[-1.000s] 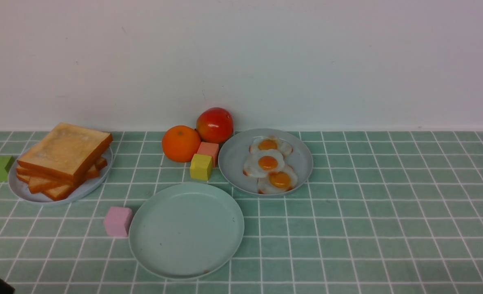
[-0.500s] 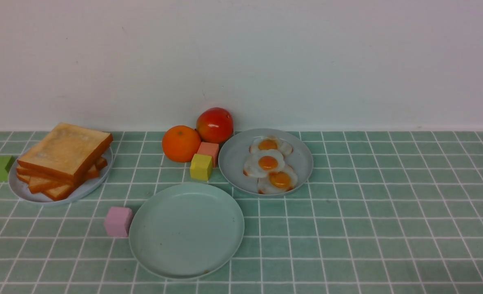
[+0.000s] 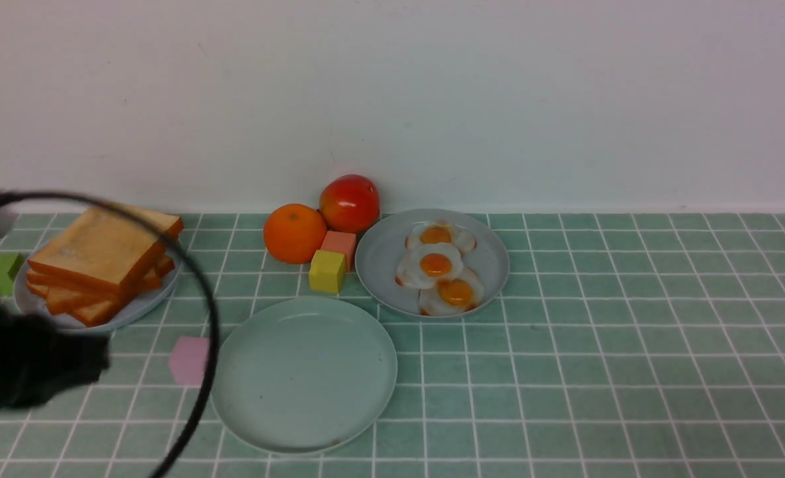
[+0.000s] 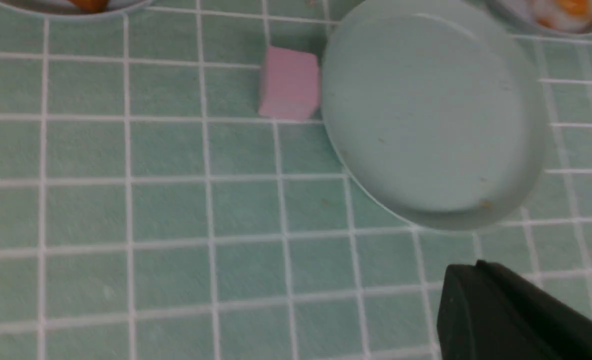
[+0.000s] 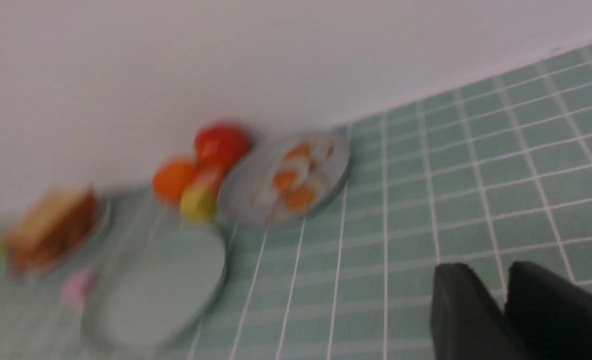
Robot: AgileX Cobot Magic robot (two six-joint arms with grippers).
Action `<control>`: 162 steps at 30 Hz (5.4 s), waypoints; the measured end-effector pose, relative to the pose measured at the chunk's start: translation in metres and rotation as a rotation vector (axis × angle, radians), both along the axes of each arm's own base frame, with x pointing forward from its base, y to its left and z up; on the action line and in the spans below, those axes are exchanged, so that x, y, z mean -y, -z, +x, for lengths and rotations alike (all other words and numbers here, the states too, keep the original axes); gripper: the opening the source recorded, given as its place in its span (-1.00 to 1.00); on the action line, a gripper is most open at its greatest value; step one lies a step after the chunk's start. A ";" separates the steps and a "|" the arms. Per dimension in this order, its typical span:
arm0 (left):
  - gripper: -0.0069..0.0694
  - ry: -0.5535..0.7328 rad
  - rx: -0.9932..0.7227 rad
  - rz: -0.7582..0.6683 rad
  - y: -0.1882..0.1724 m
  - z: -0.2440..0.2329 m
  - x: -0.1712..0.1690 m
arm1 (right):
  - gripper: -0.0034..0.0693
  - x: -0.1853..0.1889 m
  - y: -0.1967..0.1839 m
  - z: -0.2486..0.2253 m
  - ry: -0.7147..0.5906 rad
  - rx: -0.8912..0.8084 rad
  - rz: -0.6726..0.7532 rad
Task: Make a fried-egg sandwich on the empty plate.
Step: Use the left arm to grab a slice of bread, then use the left arm to put a slice of bread into the empty plate in the middle, then use the right arm to grab a fried egg
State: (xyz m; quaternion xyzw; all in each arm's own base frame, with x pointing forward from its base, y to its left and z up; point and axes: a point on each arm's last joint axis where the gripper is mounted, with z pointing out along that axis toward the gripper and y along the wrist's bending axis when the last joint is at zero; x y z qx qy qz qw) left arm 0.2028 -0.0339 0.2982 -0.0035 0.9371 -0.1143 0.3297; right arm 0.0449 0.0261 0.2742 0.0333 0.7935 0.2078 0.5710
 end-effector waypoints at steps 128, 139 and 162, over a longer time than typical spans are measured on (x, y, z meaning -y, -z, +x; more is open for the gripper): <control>-0.85 0.409 0.538 -0.131 -0.034 -0.117 0.032 | -0.22 -0.090 -0.012 0.257 -0.474 -0.557 -0.009; -0.85 0.376 0.725 -0.249 -0.018 -0.140 0.014 | -0.04 -0.122 0.070 0.385 -0.501 -0.677 0.038; -0.85 0.366 0.705 -0.270 -0.016 -0.132 0.021 | -0.04 -0.126 0.123 0.447 -0.383 -0.654 0.088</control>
